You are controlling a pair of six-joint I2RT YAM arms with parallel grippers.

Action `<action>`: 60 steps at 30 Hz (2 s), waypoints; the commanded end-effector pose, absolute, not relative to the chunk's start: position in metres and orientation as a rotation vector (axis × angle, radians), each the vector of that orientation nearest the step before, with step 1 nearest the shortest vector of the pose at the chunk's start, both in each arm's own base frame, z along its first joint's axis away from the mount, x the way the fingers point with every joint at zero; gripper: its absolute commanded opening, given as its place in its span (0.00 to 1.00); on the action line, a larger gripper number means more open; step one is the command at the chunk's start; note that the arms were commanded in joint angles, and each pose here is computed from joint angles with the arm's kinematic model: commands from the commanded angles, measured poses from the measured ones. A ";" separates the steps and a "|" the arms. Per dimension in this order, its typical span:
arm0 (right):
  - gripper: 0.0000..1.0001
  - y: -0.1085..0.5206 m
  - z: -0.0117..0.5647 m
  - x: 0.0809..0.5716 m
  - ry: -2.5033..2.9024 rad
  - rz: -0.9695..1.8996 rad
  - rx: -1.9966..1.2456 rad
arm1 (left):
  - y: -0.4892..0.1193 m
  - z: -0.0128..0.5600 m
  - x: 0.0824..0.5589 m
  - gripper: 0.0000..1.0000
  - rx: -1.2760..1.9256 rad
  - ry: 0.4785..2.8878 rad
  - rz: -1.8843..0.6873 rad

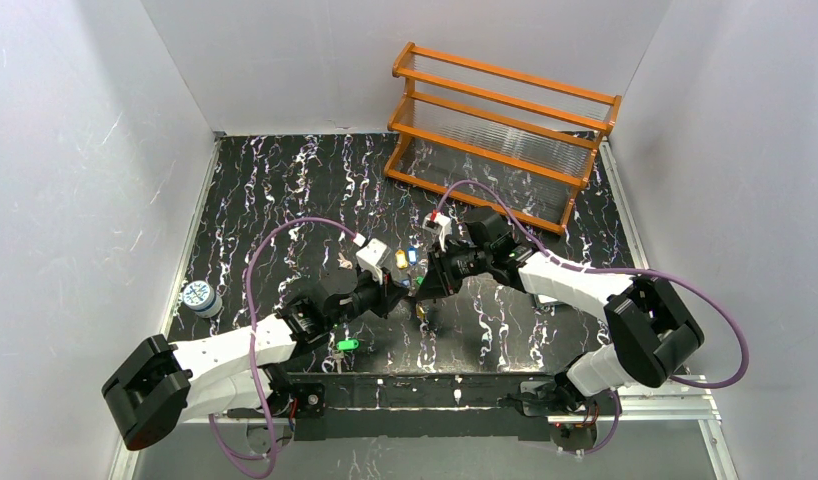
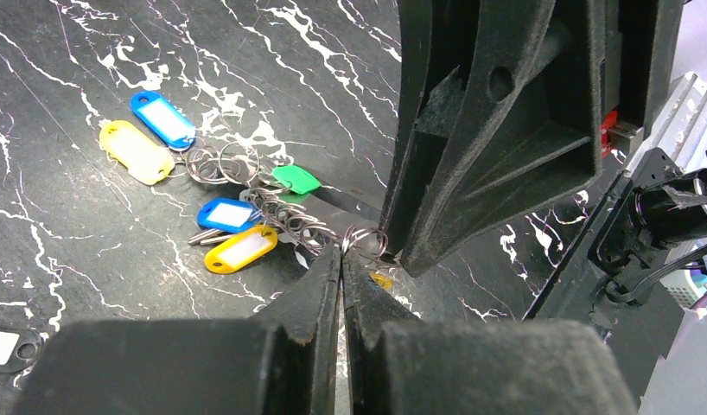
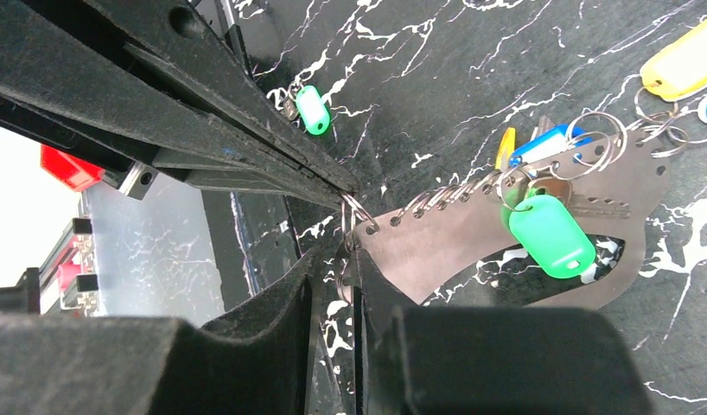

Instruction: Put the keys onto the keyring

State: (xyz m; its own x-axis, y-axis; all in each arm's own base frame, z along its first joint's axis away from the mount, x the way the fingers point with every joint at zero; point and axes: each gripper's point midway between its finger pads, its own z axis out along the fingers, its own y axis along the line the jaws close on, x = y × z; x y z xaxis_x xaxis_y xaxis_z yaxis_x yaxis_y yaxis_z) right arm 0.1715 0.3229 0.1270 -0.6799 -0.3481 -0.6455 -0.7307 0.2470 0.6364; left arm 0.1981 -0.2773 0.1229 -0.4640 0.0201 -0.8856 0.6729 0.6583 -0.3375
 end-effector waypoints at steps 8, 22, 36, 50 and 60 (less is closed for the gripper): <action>0.28 0.335 0.149 0.198 2.074 1.319 -0.944 | -0.291 0.154 0.197 0.00 0.562 1.830 -0.936; 0.08 0.332 0.153 0.191 2.048 1.337 -0.965 | -0.290 0.153 0.199 0.00 0.551 1.833 -0.921; 0.01 0.332 0.191 0.188 1.881 1.338 -1.036 | -0.261 0.184 0.202 0.72 0.640 1.731 -0.748; 0.01 0.323 0.219 0.169 1.408 1.263 -1.217 | -0.263 0.207 0.158 0.61 1.045 1.241 -0.748; 0.01 0.313 0.215 0.141 1.140 1.233 -1.363 | -0.275 0.198 0.151 0.46 1.094 1.191 -0.797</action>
State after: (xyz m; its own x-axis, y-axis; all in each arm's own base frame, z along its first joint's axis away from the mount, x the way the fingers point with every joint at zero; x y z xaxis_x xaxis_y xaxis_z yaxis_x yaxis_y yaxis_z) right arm 0.1504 0.3100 0.1881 -0.1450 -0.1566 -0.9770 -0.9883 -0.0236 0.1505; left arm 0.1588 -0.2668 0.1885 0.1635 0.1065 -0.9808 0.9125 0.3615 0.1914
